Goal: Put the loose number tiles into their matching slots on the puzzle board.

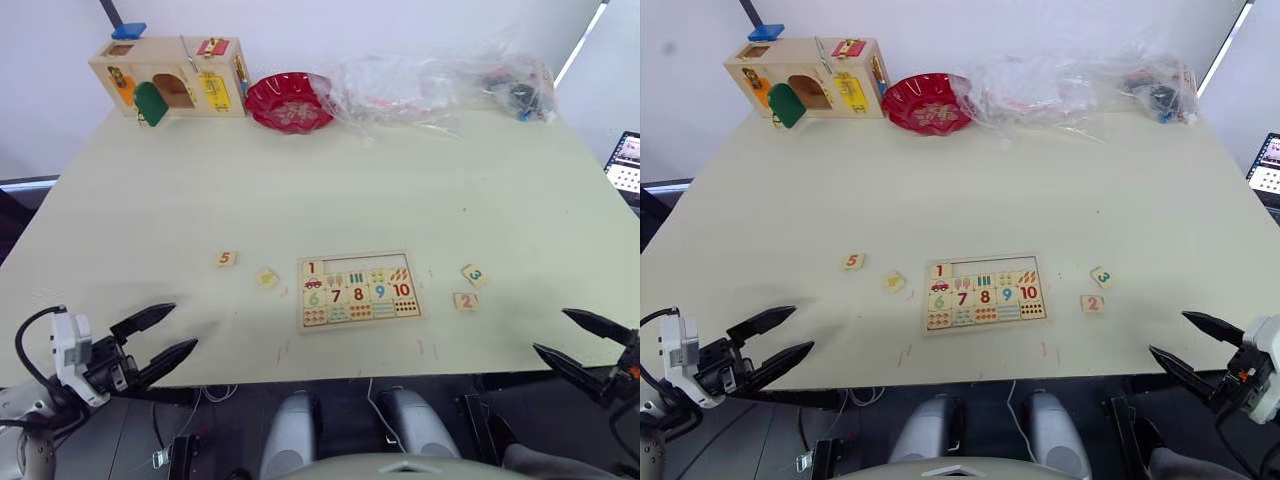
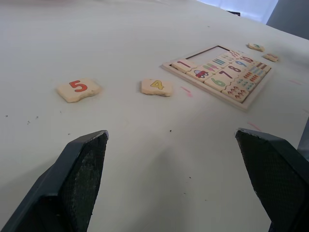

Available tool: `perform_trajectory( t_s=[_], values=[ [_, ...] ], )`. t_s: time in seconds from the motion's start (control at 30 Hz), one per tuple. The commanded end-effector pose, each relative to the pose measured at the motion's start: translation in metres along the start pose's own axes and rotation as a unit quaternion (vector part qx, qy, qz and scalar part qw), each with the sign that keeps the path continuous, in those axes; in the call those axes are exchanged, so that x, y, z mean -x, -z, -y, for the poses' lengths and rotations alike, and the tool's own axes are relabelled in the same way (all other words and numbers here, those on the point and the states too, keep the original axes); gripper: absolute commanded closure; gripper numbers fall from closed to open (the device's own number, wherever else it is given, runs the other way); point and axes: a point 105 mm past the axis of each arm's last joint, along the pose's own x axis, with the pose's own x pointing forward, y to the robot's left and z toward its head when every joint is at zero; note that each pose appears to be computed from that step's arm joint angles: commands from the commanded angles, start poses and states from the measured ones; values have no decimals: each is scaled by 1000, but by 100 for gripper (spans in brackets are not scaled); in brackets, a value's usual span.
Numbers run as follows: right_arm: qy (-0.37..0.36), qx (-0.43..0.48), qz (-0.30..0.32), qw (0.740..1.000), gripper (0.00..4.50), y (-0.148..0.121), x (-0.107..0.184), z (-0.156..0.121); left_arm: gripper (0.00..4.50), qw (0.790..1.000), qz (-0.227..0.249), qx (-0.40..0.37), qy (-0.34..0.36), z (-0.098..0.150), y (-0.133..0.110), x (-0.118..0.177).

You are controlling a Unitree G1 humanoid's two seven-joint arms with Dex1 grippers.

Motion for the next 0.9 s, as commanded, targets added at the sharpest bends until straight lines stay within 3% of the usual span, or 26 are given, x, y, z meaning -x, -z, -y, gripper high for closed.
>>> perform_trajectory(
  t_s=[0.03, 0.2, 0.47, 0.5, 0.6, 0.9],
  values=[
    [-9, 22, 7, 1000, 4, -14, -9, -1, 0, 999, 18, -21, 19, 2, -21, -5],
    [-85, 62, -12, 994, 4, -31, -39, -13, 0, 995, 27, -49, 83, 12, -32, -14],
    [-228, 136, -77, 961, 4, -34, -84, -20, 0, 984, 46, -49, 167, 20, -39, -21],
    [-238, 139, -85, 957, 43, -32, -88, -20, 0, 983, 46, -49, 170, 21, -39, -21],
    [-253, 156, -109, 949, 86, -26, -100, -14, 0, 983, 43, -46, 174, 22, -39, -22],
    [-263, 183, -151, 935, 86, -17, -111, 10, 0, 984, 39, -41, 168, 21, -36, -17]
  ],
)
